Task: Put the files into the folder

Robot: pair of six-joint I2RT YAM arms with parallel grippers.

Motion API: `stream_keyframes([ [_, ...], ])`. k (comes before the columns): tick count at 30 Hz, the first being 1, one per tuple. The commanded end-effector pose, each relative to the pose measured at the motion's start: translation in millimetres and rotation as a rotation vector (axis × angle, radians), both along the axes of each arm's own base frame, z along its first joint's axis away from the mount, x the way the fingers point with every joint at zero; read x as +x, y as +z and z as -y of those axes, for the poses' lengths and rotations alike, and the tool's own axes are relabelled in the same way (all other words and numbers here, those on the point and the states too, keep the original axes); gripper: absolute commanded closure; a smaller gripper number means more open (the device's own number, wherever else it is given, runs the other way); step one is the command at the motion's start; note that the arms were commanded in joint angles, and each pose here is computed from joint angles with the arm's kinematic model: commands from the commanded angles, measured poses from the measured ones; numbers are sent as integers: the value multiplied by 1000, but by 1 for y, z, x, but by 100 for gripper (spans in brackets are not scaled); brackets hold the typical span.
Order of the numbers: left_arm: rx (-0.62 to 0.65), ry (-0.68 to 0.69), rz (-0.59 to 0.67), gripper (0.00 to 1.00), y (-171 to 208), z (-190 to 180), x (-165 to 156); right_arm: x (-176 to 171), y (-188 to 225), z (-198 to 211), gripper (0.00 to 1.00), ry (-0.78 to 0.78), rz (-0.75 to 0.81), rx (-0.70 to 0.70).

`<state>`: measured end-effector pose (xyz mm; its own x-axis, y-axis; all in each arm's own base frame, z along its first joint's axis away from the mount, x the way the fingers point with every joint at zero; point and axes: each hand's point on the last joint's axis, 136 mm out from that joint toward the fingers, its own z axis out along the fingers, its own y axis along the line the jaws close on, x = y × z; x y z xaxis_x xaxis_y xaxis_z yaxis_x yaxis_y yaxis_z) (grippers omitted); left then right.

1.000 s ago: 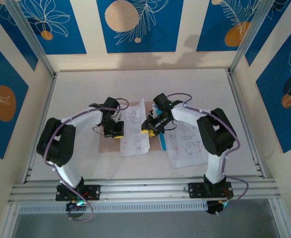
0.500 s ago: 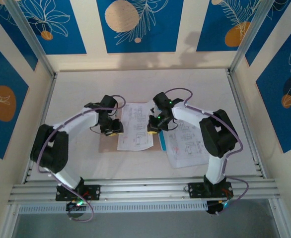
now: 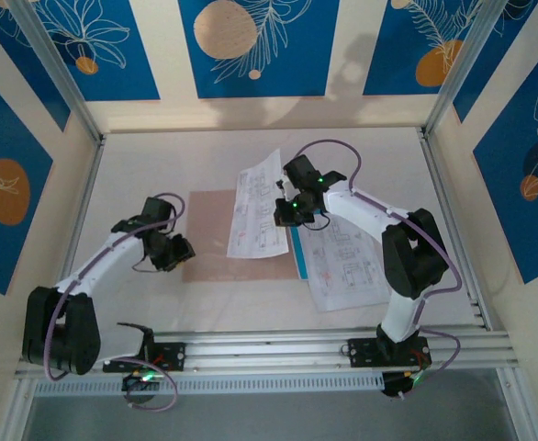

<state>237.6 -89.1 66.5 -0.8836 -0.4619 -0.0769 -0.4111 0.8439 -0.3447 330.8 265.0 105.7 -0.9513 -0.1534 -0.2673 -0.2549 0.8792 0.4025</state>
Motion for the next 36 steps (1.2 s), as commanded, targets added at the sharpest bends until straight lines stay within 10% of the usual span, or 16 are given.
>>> stream_keyframes([
  [1, -50, 58, -18, 73, -7, -1, -12, 15, 26, 0, 100, 26, 122, -7],
  [36, -79, 75, -102, 96, -50, -1, -34, 5, 45, -71, 100, 364, 293, 102],
])
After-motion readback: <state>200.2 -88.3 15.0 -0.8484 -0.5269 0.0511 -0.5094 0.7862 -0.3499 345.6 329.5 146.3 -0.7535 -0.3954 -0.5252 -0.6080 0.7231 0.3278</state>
